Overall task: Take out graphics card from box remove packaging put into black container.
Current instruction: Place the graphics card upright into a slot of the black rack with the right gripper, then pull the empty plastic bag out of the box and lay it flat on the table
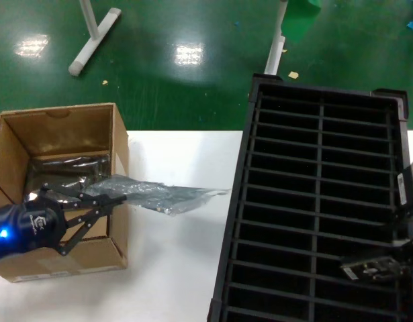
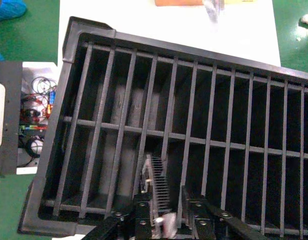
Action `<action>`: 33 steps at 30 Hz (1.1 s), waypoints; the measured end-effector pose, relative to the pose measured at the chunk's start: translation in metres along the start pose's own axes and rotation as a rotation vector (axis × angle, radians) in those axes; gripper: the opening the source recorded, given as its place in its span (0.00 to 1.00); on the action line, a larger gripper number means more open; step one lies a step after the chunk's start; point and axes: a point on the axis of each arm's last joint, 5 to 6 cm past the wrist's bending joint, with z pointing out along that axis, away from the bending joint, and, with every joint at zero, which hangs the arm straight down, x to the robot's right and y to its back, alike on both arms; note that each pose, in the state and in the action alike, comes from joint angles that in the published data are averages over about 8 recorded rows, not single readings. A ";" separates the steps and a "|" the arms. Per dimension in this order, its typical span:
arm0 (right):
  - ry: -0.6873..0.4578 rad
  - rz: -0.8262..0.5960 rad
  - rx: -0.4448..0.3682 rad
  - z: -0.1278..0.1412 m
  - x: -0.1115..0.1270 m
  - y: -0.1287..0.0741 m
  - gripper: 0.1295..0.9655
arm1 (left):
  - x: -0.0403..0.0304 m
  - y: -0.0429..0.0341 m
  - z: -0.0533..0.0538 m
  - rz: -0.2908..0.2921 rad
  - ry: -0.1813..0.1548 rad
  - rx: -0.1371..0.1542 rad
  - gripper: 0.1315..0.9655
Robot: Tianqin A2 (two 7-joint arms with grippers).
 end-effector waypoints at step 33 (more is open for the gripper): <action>0.204 0.087 0.192 0.047 0.001 0.022 0.78 | -0.0058 -0.0021 0.009 -0.006 0.011 0.023 0.01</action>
